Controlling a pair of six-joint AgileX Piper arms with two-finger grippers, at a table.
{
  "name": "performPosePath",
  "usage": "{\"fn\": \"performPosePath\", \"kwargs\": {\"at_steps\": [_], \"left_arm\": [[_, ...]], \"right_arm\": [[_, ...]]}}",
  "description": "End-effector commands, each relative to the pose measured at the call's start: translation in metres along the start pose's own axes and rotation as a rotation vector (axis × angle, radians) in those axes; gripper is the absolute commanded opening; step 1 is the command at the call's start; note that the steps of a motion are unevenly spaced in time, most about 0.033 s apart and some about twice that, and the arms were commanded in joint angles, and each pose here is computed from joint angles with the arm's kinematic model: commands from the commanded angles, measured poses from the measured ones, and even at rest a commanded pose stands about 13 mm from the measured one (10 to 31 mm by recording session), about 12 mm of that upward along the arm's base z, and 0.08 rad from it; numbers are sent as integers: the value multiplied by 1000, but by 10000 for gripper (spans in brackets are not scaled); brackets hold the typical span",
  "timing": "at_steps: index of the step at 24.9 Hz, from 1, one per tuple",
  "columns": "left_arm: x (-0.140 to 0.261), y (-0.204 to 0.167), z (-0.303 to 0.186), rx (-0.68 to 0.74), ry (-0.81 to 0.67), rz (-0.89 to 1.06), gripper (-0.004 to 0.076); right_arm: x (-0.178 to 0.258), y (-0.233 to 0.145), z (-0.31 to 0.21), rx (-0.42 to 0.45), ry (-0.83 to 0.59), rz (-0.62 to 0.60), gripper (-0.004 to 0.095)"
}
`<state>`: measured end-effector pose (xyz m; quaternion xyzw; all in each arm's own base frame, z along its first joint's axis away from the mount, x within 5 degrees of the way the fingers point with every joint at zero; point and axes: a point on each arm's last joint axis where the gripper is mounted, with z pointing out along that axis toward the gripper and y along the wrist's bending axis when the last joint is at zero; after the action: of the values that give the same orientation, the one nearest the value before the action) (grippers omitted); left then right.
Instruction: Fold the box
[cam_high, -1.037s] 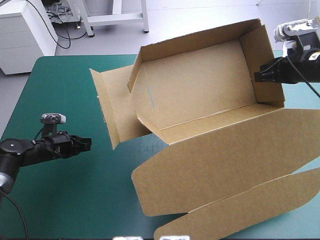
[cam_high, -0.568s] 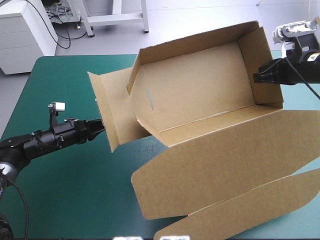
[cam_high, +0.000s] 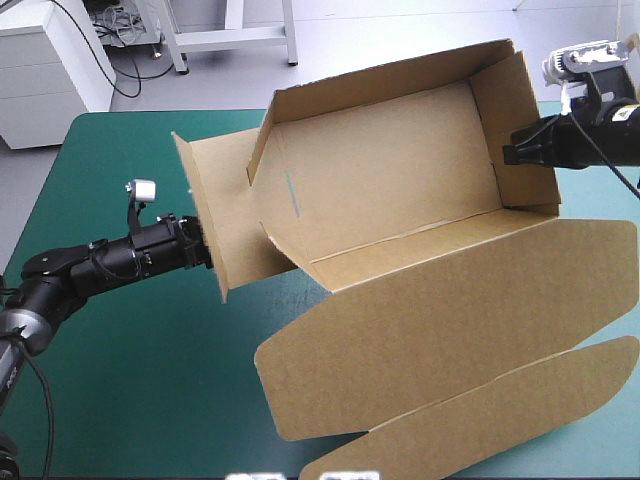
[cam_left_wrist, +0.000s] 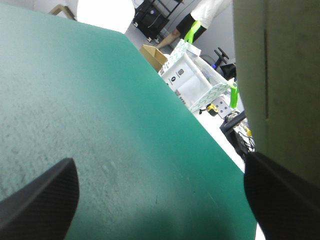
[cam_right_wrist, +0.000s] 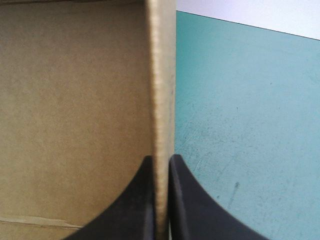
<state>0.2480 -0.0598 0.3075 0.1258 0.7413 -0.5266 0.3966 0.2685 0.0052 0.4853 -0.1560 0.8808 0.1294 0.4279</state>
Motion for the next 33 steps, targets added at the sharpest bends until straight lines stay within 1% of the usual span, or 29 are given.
{"fn": "performPosePath", "kwargs": {"at_steps": [1, 2, 4, 5, 6, 11, 13, 19, 22, 27, 31, 33], "left_arm": [[-21, -45, 3, 215, -43, 77, 637], [-23, -50, 4, 229, -47, 90, 637], [-32, -66, 4, 267, -73, 134, 637], [-38, -75, 3, 284, -80, 169, 637], [-41, -81, 4, 298, -82, 192, 637], [-45, -90, 6, 317, -71, 220, 637], [-45, -90, 6, 315, -68, 217, 637], [-46, -90, 6, 312, -73, 215, 637], [-49, -87, 7, 264, -94, 205, 637], [-62, -87, 7, 140, -96, 226, 637], [-78, -92, 5, 20, -92, 239, 636], [-83, -95, 8, -52, -86, 264, 623]], "right_arm": [[-8, 4, -13, 12, -84, 12, -11], [-8, 4, -13, 22, -81, 11, -11], [-7, 3, -12, 68, -67, 1, -11], [-9, 6, -9, 98, -62, -7, -2], [-11, 13, -6, 105, -71, -21, -2], [-27, 50, 6, 121, -184, -69, -2], [-30, 61, 7, 110, -217, -73, -2], [-36, 70, 8, 108, -280, -51, -2], [-37, 73, 8, 123, -297, -55, -2], [-39, 79, 8, 144, -315, -58, -2], [-41, 84, 8, 159, -345, -58, -2], [-42, 85, 7, 168, -365, -53, -2]]}}
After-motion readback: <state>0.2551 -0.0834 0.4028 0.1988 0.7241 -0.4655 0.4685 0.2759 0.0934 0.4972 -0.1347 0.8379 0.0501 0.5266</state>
